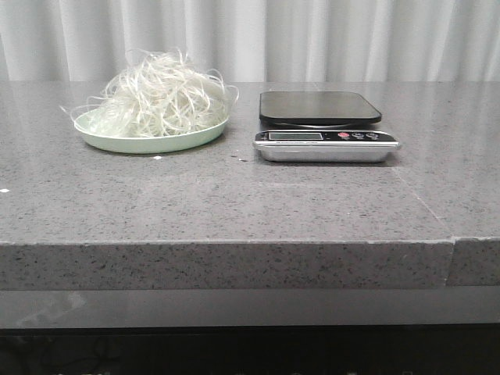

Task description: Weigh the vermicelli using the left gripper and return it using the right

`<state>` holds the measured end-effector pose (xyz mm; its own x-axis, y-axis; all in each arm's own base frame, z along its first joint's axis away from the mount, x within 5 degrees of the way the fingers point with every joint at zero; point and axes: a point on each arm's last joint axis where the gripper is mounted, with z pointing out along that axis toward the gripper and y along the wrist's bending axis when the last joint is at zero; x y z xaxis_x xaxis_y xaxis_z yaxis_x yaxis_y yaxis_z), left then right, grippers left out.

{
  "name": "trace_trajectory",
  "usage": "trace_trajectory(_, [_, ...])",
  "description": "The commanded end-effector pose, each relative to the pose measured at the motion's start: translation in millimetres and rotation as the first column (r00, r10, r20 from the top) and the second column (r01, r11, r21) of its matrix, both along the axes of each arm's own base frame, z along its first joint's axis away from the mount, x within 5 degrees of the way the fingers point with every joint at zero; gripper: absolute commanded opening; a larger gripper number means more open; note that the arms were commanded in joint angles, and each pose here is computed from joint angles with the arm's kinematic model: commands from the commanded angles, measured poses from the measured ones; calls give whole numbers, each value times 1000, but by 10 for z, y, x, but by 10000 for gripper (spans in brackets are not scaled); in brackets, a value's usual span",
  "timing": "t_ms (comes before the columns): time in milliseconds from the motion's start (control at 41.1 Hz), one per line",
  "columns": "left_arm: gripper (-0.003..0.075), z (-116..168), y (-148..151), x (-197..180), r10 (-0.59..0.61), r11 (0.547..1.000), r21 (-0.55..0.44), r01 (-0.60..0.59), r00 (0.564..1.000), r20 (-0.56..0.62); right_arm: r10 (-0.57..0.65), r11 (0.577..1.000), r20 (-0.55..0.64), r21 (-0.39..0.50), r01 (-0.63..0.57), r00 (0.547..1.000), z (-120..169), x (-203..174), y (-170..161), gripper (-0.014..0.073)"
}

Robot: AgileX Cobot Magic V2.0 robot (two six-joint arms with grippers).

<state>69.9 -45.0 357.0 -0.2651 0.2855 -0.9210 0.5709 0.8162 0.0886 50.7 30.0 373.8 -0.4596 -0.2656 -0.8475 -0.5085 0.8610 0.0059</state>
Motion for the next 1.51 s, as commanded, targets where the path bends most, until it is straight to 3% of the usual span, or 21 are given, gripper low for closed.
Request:
trace_trajectory(0, [418, 138, -23, 12, -7, 998, -64, 12, 998, 68, -13, 999, 68, 31, 11, 998, 107, 21, -1, 414])
trace_trajectory(122, [409, 138, -23, 12, -7, 998, -64, 12, 998, 68, -13, 999, 70, 33, 10, 997, 109, 22, 0, 274])
trace_trajectory(219, [345, 138, -23, 12, -7, 998, -64, 12, 998, 68, -13, 999, 71, 33, 10, 997, 110, 23, 0, 158])
trace_trajectory(462, [137, 138, -23, 12, -7, 998, -64, 12, 998, 68, -13, 999, 72, 32, 11, 997, 109, 24, -1, 168])
trace_trajectory(1071, [145, 81, 7, -7, 6, 997, -71, -1, 997, 78, -13, 999, 71, 31, 11, 997, 108, 23, -1, 168])
trace_trajectory(1241, [145, -149, 172, -102, 142, 979, -167, -116, 979, 150, -13, 999, 71, 31, 11, 997, 108, 23, -1, 168])
trace_trajectory(1338, [145, -340, 240, -172, 236, 943, -281, -181, 955, 177, -13, 999, 71, 31, 11, 997, 108, 23, -1, 168])
trace_trajectory(1484, [145, -693, 319, -223, 373, 885, -367, -286, 908, 192, -13, 999, 71, 31, 11, 997, 108, 23, -1, 168])
